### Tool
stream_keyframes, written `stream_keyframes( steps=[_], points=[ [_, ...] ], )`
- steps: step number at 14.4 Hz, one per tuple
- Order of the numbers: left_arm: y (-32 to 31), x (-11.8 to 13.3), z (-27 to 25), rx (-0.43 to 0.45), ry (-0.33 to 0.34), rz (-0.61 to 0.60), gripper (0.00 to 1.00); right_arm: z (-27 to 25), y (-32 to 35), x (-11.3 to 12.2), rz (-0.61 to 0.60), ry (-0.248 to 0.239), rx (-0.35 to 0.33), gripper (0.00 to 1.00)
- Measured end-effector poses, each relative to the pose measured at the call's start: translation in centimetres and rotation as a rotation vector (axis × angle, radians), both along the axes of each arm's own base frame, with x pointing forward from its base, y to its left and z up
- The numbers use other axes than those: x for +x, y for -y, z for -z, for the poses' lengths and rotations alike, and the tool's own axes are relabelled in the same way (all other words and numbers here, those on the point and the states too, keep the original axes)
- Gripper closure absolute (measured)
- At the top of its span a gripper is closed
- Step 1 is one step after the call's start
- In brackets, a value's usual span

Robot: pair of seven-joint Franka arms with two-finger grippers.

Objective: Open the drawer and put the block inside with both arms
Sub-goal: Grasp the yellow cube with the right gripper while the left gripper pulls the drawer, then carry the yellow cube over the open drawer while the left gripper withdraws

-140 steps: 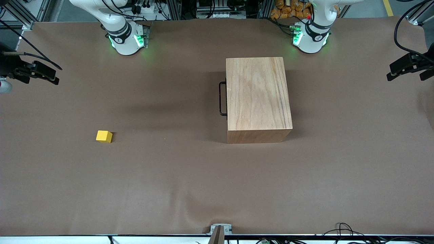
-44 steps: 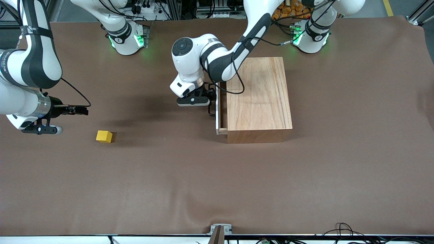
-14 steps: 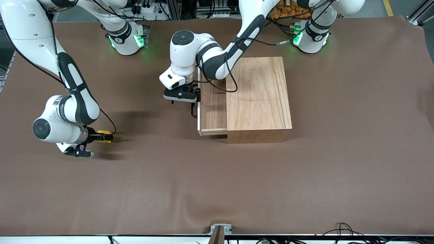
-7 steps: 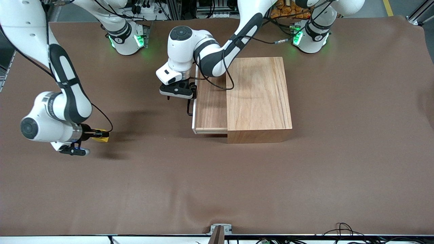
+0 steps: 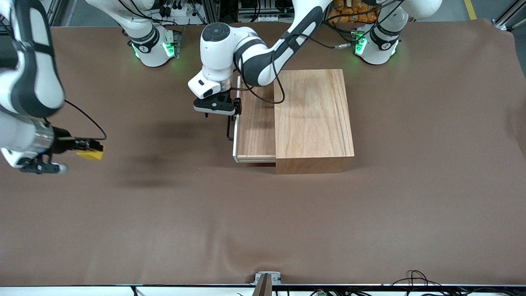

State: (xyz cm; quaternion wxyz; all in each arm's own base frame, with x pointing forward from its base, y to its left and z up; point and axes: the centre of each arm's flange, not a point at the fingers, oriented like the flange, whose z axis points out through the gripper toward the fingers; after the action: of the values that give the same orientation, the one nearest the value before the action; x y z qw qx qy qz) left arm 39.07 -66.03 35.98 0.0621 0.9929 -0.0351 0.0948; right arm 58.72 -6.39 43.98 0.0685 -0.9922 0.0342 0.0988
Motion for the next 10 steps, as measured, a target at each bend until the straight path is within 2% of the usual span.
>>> stream_keyframes(
  steps=[2, 4, 10],
  points=[
    [-1.9, 1.5, -3.4, 0.015, -0.006, -0.036, 0.0, -2.7, 0.5, -1.2, 0.005, -0.006, 0.005, 0.44],
    [-3.9, 2.9, -6.5, 0.028, -0.013, -0.069, 0.0, -3.1, -0.7, -1.4, -0.008, -0.014, 0.021, 0.44],
    [-12.8, 8.5, -12.7, 0.141, -0.067, -0.076, 0.0, -3.5, -13.8, -2.0, 0.03, -0.075, -0.012, 0.44]
  ],
)
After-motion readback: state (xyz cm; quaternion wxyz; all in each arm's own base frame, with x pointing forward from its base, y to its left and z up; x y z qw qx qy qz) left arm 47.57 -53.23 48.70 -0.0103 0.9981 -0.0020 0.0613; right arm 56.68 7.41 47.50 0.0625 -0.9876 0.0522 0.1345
